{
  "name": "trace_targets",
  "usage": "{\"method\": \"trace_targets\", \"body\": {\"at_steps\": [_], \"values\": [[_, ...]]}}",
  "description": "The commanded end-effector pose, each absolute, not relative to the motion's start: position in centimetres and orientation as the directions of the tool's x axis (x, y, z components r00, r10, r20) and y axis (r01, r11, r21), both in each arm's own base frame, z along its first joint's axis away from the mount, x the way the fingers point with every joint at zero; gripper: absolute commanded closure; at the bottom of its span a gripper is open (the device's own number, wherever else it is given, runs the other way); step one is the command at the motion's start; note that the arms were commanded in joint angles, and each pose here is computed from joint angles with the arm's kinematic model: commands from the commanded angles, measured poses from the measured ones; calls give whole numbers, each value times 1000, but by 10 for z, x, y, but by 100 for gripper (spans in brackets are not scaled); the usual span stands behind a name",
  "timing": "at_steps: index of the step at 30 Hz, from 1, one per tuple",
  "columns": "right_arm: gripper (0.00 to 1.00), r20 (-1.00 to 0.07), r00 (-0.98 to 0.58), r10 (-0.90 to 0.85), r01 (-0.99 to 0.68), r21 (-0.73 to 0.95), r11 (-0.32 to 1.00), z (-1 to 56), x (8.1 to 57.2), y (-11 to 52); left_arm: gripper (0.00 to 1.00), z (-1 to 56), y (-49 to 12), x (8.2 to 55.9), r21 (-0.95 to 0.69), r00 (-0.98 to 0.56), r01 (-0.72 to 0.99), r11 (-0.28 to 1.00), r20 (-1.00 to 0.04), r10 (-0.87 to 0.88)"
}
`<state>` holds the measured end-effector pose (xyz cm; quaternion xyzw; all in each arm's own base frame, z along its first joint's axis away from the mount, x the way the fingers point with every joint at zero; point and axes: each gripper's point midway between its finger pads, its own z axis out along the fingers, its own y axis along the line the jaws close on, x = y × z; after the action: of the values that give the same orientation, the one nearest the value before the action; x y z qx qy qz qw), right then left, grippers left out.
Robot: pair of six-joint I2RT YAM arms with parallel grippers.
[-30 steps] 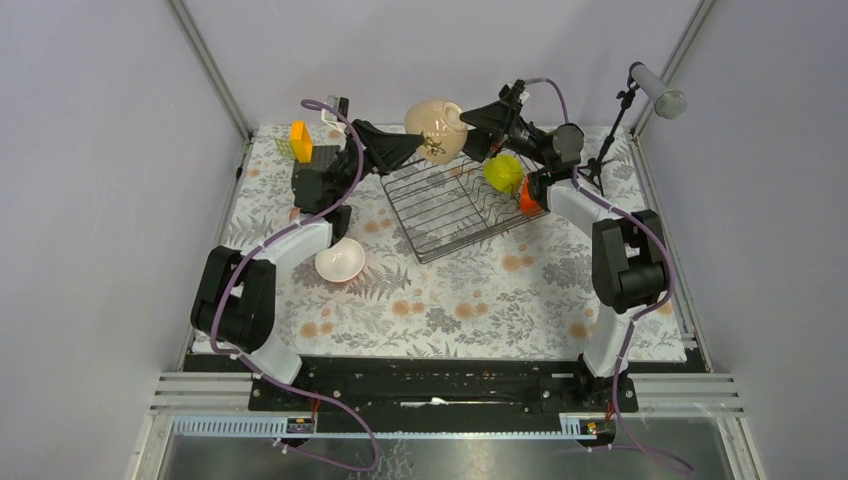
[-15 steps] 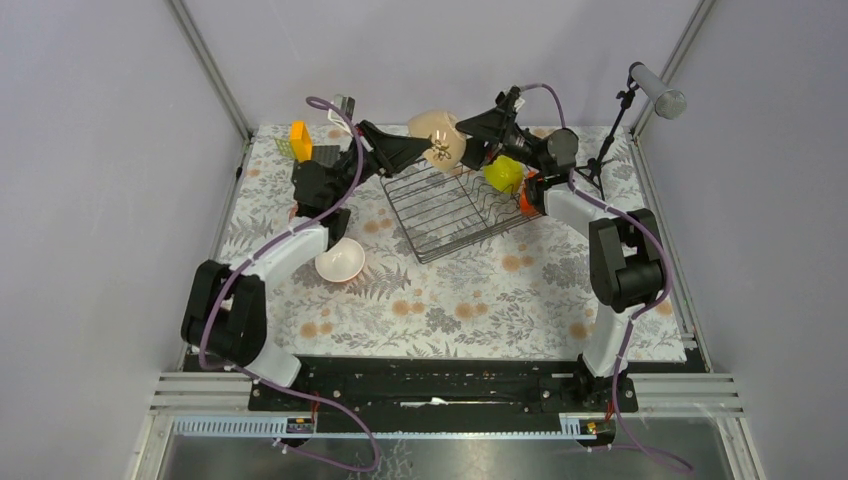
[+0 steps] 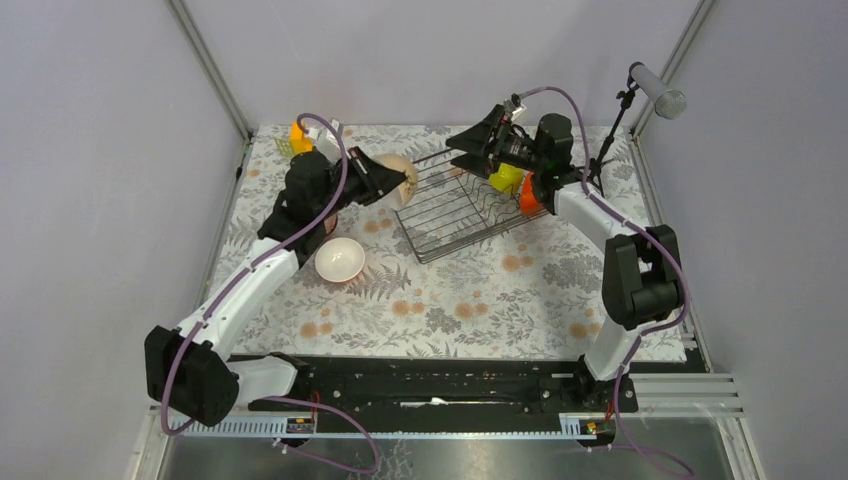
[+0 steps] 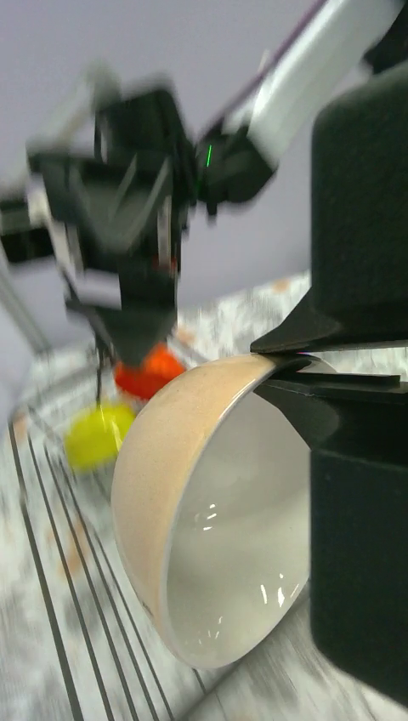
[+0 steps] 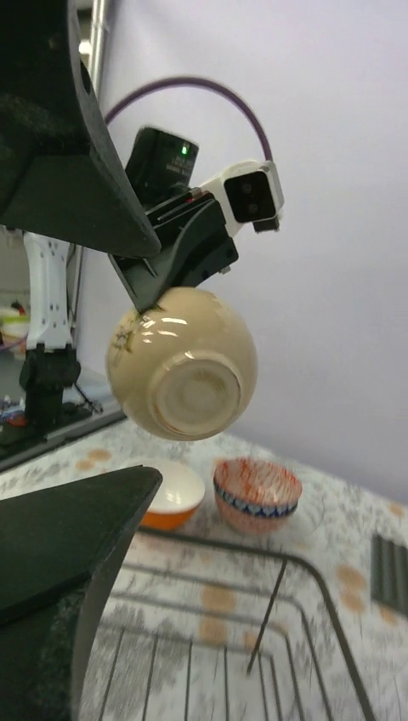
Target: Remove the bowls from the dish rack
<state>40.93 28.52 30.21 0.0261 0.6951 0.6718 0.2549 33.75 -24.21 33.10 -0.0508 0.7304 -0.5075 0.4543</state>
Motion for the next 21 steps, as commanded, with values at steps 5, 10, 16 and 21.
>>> {"method": "trace_targets", "body": {"at_steps": [5, 10, 16, 21], "values": [[0, -587, -722, 365, -411, 790, 455, 302, 412, 255, 100, 283, -120, 347, -472, -420, -155, 868, -764, -490], [0, -636, -689, 347, -401, 733, 549, 294, 412, 242, 100, 272, -50, 331, -335, -309, -516, 788, -786, -536], [0, -655, -687, 315, -398, 702, 591, 289, 405, 236, 100, 245, 3, 325, -271, -336, -647, 713, -738, -585], [0, -692, -653, 308, -393, 657, 643, 290, 401, 225, 98, 208, 33, 318, -238, -322, -763, 601, -666, -672]]}}
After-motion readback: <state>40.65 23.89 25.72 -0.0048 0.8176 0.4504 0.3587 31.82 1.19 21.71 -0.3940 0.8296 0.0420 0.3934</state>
